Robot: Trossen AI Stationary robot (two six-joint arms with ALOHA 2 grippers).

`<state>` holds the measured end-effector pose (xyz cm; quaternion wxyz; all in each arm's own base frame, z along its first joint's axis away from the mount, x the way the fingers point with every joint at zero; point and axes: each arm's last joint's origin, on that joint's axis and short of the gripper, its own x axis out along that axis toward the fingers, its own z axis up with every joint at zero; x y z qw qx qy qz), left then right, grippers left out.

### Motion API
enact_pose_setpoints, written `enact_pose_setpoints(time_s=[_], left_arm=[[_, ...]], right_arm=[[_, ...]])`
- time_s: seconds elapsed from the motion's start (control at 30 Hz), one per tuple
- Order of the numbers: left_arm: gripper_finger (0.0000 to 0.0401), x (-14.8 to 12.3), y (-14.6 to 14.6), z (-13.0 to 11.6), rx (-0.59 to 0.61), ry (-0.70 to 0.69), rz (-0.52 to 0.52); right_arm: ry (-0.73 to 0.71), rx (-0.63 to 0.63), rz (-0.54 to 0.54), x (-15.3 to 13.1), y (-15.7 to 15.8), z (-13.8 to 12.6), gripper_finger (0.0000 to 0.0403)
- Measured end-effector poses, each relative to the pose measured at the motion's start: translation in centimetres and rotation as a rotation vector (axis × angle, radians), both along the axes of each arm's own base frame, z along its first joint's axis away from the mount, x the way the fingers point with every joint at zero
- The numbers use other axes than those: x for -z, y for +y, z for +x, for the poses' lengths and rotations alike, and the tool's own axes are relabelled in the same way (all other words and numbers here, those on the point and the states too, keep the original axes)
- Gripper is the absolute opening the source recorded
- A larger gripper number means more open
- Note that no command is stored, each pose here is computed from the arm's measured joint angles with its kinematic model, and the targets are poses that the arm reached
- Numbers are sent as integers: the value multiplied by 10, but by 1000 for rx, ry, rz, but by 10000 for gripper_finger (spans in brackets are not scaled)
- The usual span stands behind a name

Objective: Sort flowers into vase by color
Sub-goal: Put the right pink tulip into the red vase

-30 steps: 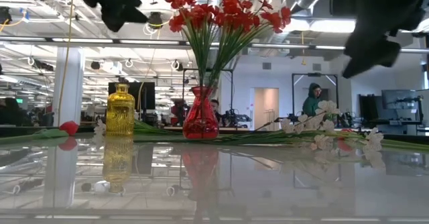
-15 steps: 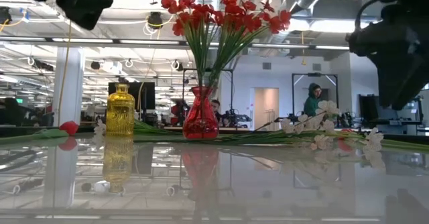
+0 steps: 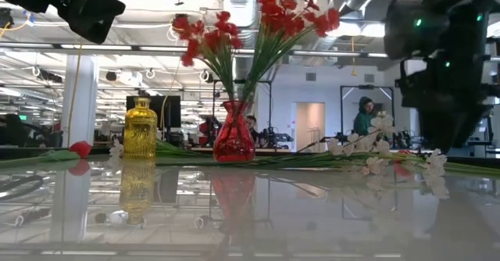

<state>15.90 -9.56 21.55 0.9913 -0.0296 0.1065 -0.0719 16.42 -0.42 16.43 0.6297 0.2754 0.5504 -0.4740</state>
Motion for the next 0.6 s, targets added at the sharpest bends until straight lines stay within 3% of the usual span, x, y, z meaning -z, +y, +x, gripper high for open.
enact_pose_setpoints(time_s=[0.4, 0.6], left_arm=[[190, -3, 1, 1, -22, -25, -9], [190, -3, 1, 1, -33, -30, -4]], right_arm=[[-9, 11, 33, 24, -16, -9, 196], [-16, 23, 35, 24, -16, -10, 175]])
